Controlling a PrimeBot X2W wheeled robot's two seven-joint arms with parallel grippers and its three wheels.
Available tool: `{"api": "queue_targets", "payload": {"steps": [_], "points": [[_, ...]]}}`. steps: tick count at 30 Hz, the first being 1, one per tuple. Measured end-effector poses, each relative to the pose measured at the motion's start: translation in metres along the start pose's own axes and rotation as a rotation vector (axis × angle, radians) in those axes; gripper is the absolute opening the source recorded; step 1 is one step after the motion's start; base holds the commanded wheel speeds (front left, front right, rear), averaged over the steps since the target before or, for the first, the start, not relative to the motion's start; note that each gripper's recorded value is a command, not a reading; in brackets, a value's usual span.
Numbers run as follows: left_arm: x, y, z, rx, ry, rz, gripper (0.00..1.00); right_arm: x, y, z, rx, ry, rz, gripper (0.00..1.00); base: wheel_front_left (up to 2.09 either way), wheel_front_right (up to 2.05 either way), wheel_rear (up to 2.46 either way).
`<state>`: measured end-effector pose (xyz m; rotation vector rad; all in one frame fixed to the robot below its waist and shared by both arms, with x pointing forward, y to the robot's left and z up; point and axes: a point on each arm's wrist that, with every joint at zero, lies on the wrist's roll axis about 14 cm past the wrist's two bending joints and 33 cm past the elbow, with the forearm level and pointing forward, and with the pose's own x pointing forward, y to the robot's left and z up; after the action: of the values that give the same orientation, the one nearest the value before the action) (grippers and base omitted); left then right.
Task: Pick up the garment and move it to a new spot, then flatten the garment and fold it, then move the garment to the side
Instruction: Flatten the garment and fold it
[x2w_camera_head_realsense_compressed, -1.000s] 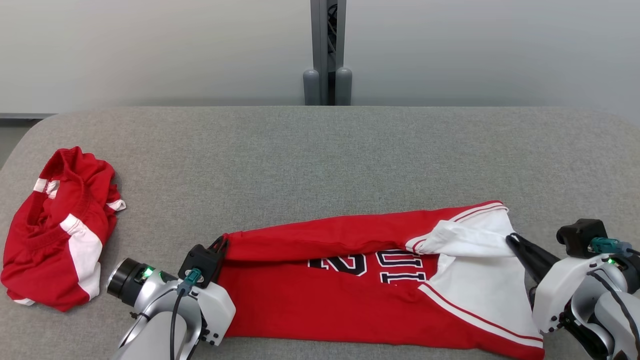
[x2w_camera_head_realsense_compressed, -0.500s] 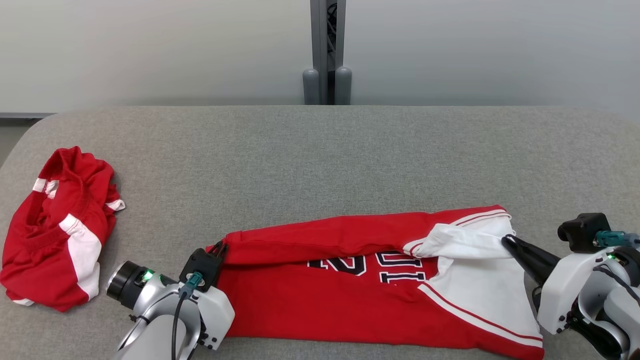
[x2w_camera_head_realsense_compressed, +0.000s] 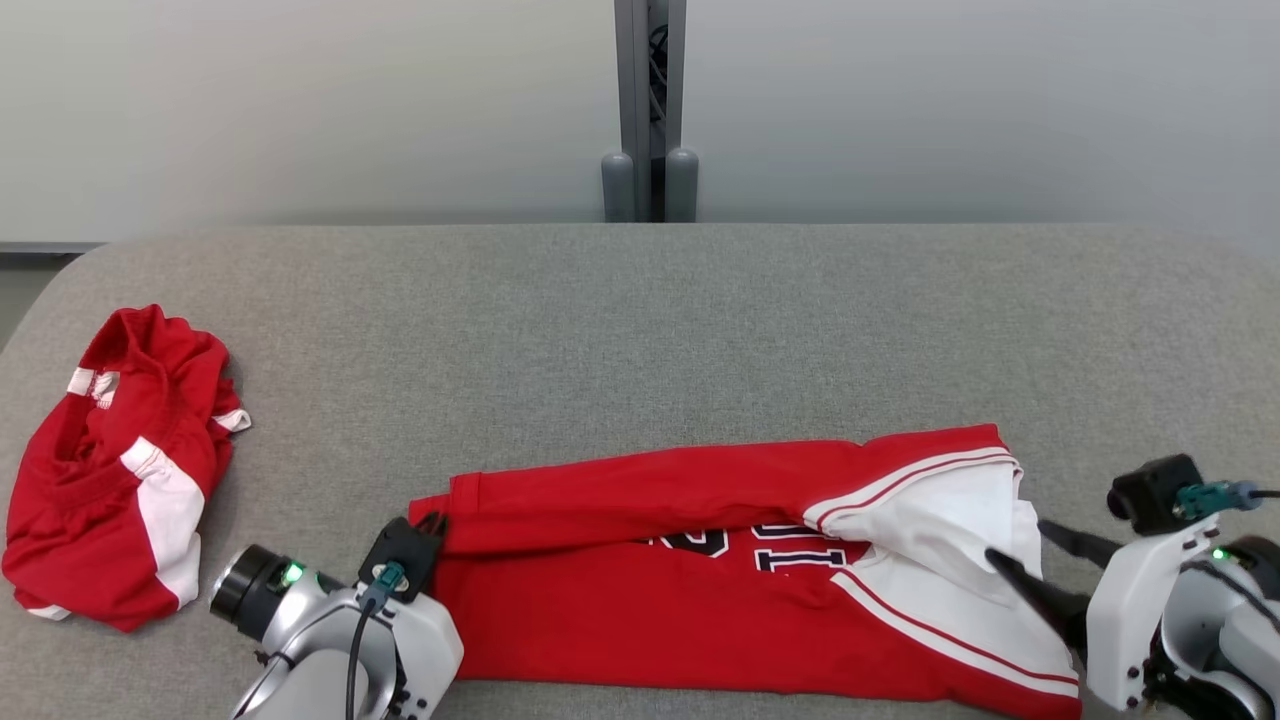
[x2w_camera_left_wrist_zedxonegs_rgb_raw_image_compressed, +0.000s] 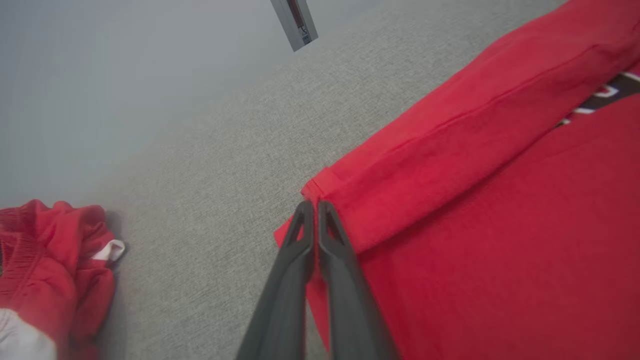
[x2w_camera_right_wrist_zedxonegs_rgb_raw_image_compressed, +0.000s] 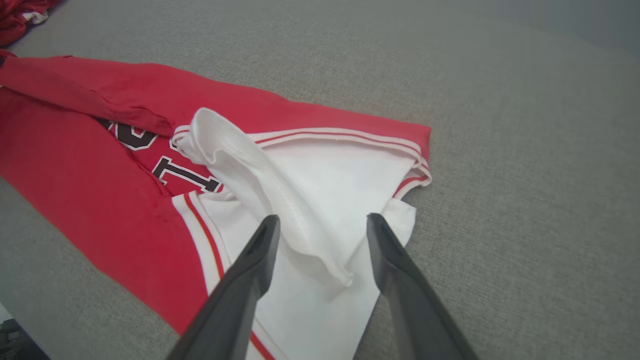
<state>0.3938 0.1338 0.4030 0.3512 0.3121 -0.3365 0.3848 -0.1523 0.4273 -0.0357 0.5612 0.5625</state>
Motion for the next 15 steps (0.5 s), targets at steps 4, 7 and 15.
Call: {"api": "queue_targets", "payload": {"steps": [4, 7, 15], "points": [[-0.008, -0.002, -0.011, 0.004, 0.037, -0.008, 1.00, -0.007, 0.013, -0.011, 0.019, 0.065, 0.035, 1.00, 0.00, 0.00, 0.00], [-0.014, 0.001, -0.014, 0.007, 0.048, 0.004, 1.00, -0.020, 0.002, -0.015, 0.016, 0.100, 0.004, 1.00, 0.00, 0.00, 0.00], [-0.017, 0.020, -0.001, -0.035, 0.003, 0.102, 1.00, -0.033, -0.025, 0.013, -0.002, -0.014, -0.087, 1.00, 0.00, 0.00, 0.00]]}}
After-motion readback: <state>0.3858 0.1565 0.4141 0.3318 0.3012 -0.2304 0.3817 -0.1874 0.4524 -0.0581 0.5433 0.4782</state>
